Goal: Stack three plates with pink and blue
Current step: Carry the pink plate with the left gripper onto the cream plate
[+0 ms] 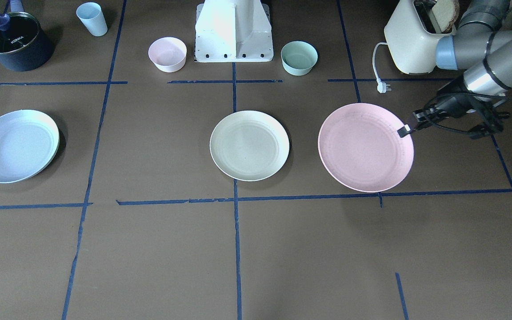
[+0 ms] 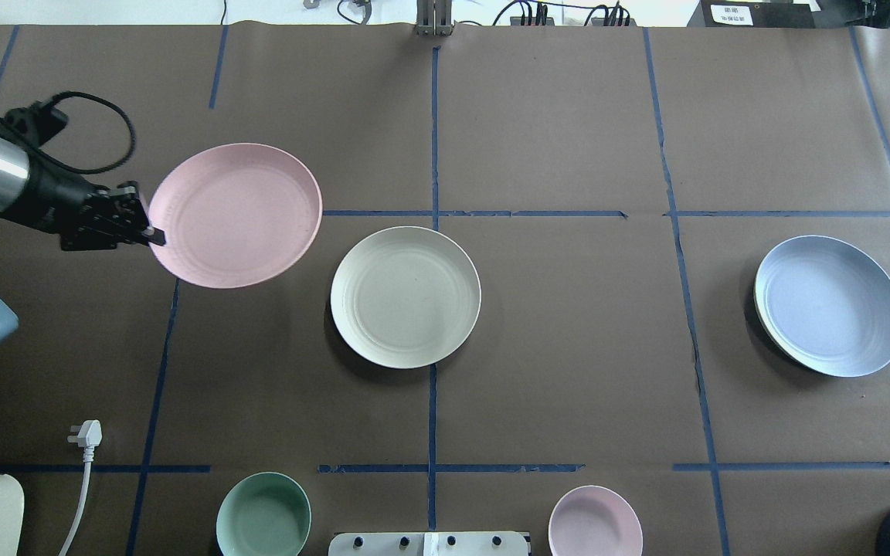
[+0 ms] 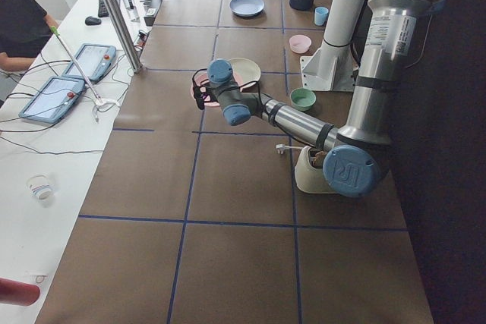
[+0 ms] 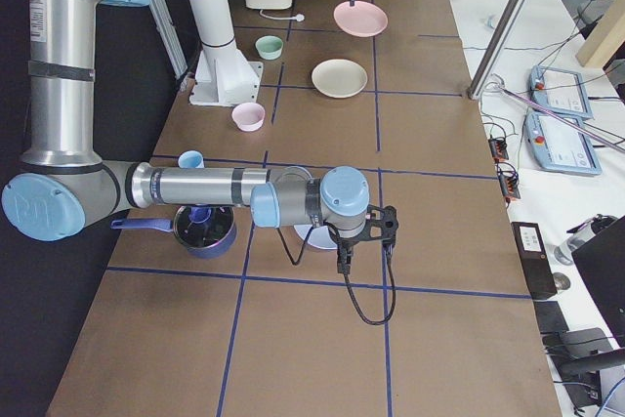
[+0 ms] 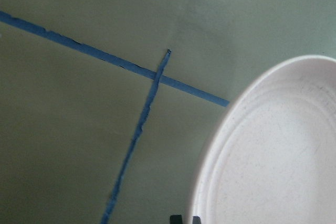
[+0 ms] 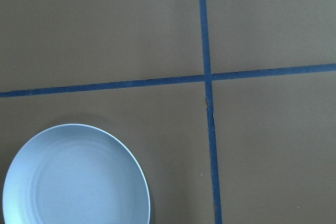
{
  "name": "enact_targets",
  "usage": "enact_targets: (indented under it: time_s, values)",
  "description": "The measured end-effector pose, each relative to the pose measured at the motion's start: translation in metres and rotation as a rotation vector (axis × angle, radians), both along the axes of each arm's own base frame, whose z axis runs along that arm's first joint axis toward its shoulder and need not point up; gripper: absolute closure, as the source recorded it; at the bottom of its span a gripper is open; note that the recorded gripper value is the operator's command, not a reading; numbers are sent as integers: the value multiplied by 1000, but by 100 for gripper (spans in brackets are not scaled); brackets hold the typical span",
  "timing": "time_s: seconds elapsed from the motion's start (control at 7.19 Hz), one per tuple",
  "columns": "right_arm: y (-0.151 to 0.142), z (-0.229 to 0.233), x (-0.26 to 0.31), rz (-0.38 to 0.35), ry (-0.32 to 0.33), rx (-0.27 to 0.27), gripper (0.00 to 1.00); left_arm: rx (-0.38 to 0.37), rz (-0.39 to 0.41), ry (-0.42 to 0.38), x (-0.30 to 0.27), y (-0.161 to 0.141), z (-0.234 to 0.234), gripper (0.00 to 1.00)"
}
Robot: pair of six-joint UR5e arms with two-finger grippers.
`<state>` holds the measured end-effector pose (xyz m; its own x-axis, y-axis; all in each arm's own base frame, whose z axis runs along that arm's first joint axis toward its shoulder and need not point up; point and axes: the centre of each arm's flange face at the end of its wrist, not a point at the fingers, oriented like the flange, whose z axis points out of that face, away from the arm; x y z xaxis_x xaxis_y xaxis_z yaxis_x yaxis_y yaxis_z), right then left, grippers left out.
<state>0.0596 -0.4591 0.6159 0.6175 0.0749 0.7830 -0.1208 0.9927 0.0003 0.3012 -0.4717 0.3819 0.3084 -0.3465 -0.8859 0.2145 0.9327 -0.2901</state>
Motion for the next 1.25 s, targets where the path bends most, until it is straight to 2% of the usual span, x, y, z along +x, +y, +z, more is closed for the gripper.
enact_targets:
  time_s: [0.28,0.42,0.7,0.83,0.97,1.25]
  values:
    - [-2,-11,-9,7,-8,-12,0,-44,-48,1,92,30,-59,100]
    - [-3,-12,-12,5,-9,-15,0,-53,-58,-25,135,45,-90,100]
    - [-3,-13,-16,0,-10,-19,0,-46,-55,-70,183,74,-110,100]
    - [-3,-13,-18,-2,-10,-19,0,-45,-49,-81,193,81,-109,77]
    - [-3,-13,-19,-5,-10,-19,0,-45,-44,-84,197,84,-109,1]
    - [-4,-13,-26,-17,-10,-23,0,-43,-37,-77,194,87,-113,0]
